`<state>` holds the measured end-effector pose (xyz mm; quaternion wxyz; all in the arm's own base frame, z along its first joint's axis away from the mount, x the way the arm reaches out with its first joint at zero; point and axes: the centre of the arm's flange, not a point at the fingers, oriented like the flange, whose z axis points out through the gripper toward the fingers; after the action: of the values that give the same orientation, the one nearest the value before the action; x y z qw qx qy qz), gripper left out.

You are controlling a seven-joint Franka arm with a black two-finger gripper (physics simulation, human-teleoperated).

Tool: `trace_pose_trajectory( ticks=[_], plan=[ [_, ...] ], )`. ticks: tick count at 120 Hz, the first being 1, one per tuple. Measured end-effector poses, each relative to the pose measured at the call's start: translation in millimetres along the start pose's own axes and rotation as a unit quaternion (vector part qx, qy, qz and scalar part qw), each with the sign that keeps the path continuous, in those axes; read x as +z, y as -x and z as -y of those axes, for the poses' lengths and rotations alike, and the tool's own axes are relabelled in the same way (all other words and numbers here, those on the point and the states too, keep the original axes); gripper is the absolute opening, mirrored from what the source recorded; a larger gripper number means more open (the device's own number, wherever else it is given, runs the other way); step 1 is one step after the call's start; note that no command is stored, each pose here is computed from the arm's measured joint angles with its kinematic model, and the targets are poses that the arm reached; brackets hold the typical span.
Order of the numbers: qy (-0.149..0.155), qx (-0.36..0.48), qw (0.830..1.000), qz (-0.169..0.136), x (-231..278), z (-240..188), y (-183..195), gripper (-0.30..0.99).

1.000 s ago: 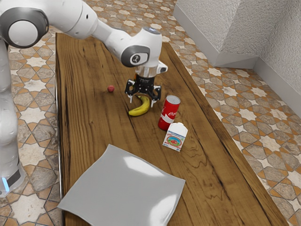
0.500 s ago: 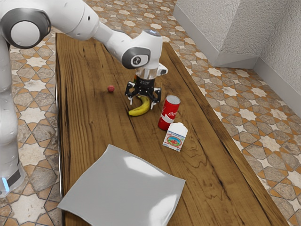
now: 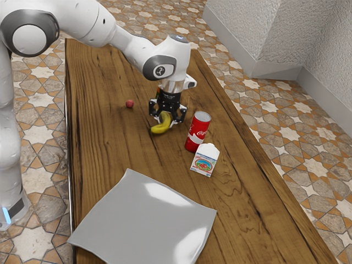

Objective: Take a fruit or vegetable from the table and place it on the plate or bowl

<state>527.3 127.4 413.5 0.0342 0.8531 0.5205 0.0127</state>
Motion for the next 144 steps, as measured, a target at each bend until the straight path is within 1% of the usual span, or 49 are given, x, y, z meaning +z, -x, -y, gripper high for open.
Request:
trace_pose_trajectory(
  ticks=[16,33,54,65,77,88,101,116,144],
  plan=[
    [0.006,0.003,1.0,-0.005,-13,2,1,0.2],
    [0.024,0.017,0.999,-0.021,-52,2,17,0.18],
    [0.051,0.048,0.996,-0.046,-120,8,64,0.18],
    [0.056,0.07,0.994,-0.057,-143,9,94,0.18],
    [0.054,0.106,0.991,-0.069,-161,0,136,0.18],
    [0.043,0.145,0.986,-0.076,-163,-15,179,0.18],
    [0.034,0.186,0.979,-0.076,-160,-31,227,0.18],
    [0.031,0.212,0.974,-0.074,-158,-38,261,0.19],
    [0.032,0.262,0.963,-0.062,-148,-55,326,0.18]
  ],
)
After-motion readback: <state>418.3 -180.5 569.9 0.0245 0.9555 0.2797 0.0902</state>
